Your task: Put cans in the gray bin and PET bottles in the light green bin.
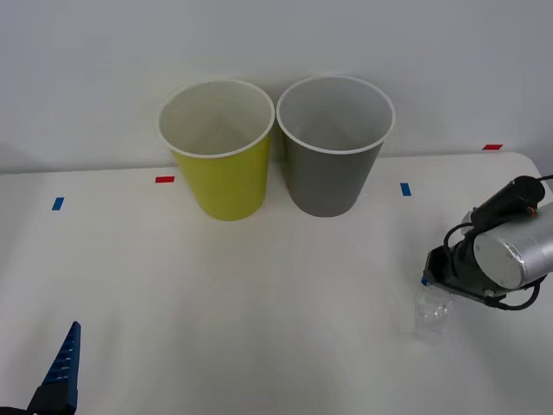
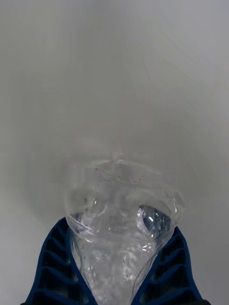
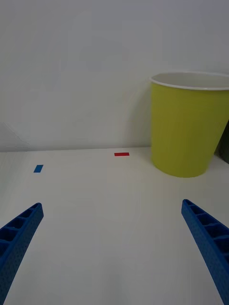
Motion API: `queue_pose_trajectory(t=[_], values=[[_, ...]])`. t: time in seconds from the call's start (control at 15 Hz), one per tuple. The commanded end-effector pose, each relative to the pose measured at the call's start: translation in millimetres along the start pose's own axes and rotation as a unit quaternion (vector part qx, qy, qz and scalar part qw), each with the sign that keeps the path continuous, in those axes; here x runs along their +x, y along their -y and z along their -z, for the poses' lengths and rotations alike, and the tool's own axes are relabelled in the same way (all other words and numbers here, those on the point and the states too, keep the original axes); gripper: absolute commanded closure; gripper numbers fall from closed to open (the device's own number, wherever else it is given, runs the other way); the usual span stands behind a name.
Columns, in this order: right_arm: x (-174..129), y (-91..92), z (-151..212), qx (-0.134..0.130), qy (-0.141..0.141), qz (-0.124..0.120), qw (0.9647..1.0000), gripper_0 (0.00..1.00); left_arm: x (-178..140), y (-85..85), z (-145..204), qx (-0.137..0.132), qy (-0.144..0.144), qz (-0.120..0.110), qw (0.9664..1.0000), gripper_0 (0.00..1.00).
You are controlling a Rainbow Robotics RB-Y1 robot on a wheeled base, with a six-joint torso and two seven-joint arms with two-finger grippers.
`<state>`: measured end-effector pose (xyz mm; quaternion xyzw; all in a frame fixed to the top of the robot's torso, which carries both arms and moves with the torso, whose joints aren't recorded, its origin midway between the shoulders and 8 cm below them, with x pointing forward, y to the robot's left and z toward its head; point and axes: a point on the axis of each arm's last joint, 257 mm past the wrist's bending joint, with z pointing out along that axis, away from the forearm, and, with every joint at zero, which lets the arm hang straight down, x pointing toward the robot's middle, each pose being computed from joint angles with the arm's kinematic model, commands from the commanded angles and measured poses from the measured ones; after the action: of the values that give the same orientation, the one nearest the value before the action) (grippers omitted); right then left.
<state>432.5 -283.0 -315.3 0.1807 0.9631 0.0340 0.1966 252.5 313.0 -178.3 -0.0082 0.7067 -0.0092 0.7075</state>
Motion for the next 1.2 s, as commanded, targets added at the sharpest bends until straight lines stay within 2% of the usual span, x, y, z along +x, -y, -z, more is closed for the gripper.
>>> queue_pose_trajectory(t=[0.07, 0.13, 0.2, 0.33, 0.47, 0.67, 0.8, 0.93, 1.07, 1.13, 1.2], values=[[-1, -10.3, 17, -0.032, 0.025, 0.033, 0.9986, 0.97, 0, 0.0, 0, 0.0, 0.0, 0.0, 1.0, 0.0], [-2, -11.4, 24, -0.04, 0.039, 0.053, 0.997, 0.98, 0, 0.0, 0, 0.0, 0.0, 0.0, 1.0, 0.0], [2, -20.2, 32, -0.056, 0.052, 0.076, 0.9941, 0.98, 0, 0.0, 0, 0.0, 0.0, 0.0, 1.0, 0.0], [6, -33.2, 50, -0.08, 0.081, 0.104, 0.9881, 0.99, 0, 0.0, 0, 0.0, 0.0, 0.0, 1.0, 0.0], [7, -35.5, 68, -0.086, 0.115, 0.137, 0.9801, 0.99, 0, 0.0, 0, 0.0, 0.0, 0.0, 1.0, 0.0], [2, -39.4, 93, -0.083, 0.167, 0.182, 0.9654, 1.0, 0, 0.0, 0, 0.0, 0.0, 0.0, 1.0, 0.0], [0, -46.6, 112, -0.08, 0.199, 0.215, 0.9528, 1.0, 0, 0.0, 0, 0.0, 0.0, 0.0, 1.0, 0.0], [0, -54.2, 126, -0.077, 0.222, 0.253, 0.9385, 0.99, 0, 0.0, 0, 0.0, 0.0, 0.0, 1.0, 0.0], [-4, -63.8, 142, -0.077, 0.25, 0.286, 0.9218, 1.0, 0, 0.0, 0, 0.0, 0.0, 0.0, 1.0, 0.0], [-5, -67.3, 147, -0.076, 0.258, 0.298, 0.9157, 1.0, 0, 0.0, 0, 0.0, 0.0, 0.0, 1.0, 0.0], [-5, -71.9, 154, -0.079, 0.267, 0.303, 0.9115, 1.0, 0, 0.0, 0, 0.0, 0.0, 0.0, 1.0, 0.0]])
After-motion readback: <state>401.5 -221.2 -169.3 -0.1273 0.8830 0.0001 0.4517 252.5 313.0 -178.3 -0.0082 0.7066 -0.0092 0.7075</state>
